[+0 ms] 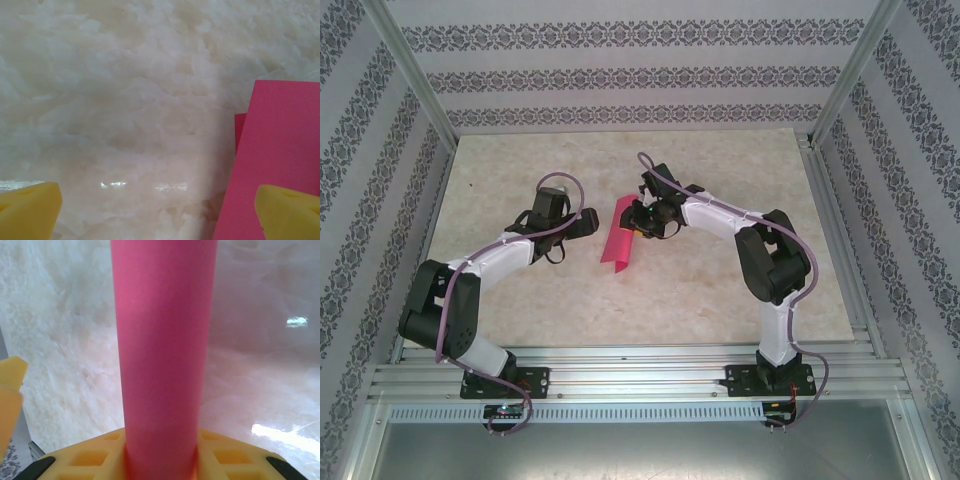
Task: Fold a paper plane with a square sheet of paper (pick it up from the middle)
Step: Fold the square sheet of paper in half at the center of the table.
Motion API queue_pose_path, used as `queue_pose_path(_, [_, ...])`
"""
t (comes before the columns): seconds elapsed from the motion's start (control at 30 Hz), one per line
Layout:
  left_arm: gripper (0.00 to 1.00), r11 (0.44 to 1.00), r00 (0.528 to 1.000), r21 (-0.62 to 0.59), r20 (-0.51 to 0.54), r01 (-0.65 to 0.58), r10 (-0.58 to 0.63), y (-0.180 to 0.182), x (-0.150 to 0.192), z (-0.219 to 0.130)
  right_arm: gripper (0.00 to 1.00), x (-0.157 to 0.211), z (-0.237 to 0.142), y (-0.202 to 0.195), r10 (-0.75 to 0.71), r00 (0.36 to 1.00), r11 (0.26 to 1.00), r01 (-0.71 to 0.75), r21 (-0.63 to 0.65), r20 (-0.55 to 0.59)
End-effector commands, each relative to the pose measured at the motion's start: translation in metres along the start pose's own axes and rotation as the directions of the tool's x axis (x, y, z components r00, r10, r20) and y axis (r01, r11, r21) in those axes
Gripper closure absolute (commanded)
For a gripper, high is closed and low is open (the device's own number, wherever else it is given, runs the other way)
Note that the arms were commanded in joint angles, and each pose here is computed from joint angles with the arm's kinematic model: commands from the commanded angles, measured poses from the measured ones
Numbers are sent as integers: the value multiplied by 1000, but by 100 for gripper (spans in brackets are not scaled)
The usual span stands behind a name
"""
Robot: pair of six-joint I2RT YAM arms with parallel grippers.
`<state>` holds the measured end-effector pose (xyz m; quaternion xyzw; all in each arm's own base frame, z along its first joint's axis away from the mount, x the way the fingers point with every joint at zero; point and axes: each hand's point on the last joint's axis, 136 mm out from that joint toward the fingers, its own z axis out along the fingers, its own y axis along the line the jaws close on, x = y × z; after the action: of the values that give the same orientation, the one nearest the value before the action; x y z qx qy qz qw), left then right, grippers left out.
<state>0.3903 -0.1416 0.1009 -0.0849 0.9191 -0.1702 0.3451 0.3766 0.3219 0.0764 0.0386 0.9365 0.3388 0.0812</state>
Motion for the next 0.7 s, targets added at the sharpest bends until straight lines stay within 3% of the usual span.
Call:
queue_pose_path(0.0, [0,998,1000,64,19,-5,4,-16,-14,-9,66,-1,-2,-2,26,1000,996,-26,-80,-6])
queue_pose_path(0.27, [0,969,999,245,-49,-7,20,-58,3,-2,62,7,2,-47,59,998,993,-63,-97,-37])
queue_pose_path(0.43, [6,940,989,342,-130,-17,65,-93,27,8,57,11,3,-61,59,997,993,-65,-96,-57])
queue_pose_path(0.67, [18,942,973,336,-219,0,78,-111,56,28,48,14,1,-73,73,995,993,-79,-91,-63])
